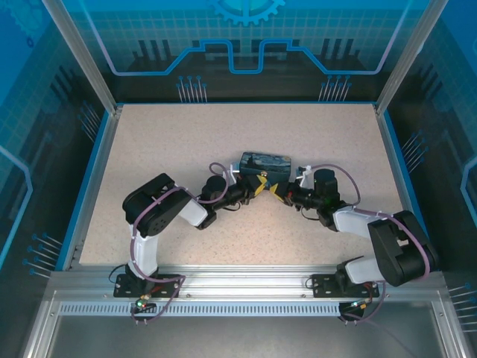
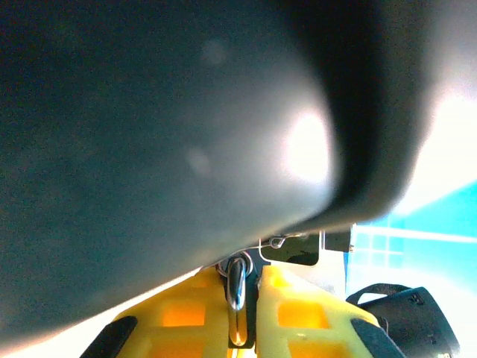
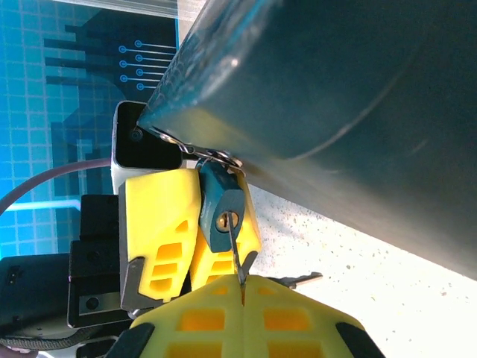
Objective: Unlock the padlock with the key
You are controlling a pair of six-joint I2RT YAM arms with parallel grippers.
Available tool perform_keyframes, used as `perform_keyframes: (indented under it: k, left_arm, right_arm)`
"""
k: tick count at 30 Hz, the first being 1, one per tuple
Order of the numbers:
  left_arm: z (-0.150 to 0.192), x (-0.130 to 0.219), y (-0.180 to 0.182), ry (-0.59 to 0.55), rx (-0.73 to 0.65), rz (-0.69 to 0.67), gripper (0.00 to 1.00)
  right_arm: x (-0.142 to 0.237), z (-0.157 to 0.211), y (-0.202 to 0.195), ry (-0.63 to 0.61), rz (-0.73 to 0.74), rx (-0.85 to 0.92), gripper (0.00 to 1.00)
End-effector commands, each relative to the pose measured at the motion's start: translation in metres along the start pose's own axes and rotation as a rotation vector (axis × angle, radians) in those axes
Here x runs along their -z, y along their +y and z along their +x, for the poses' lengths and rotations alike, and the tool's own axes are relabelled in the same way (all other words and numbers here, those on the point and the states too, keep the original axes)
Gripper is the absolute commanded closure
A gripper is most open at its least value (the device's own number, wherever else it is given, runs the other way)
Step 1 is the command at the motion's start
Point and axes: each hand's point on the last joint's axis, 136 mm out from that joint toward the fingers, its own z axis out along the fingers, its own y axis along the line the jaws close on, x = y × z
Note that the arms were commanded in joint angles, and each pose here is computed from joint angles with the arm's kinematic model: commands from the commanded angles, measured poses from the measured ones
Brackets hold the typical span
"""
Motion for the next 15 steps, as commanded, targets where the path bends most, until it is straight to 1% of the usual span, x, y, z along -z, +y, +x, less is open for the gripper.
perform_keyframes:
  k: [1, 4, 11, 15]
  left_arm:
    - [0.017, -0.004, -0.028, 0.074, -0.041, 0.100, 1.00]
    - [0.017, -0.004, -0.029, 0.075, -0.043, 0.101, 1.00]
    - [0.017, -0.003, -0.027, 0.074, -0.041, 0.097, 1.00]
    - [0.017, -0.003, -0.026, 0.072, -0.042, 0.095, 1.00]
  right_arm:
    - [0.007, -0.010, 0.009, -0.018, -0.031, 0.054, 1.00]
    - [0.009, -0.017, 0.004, -0.036, -0.029, 0.034, 1.00]
    - [0.008, -0.025, 0.009, -0.050, -0.040, 0.030, 1.00]
    - [0.010, -0.022, 0.010, -0.042, -0.045, 0.033, 1.00]
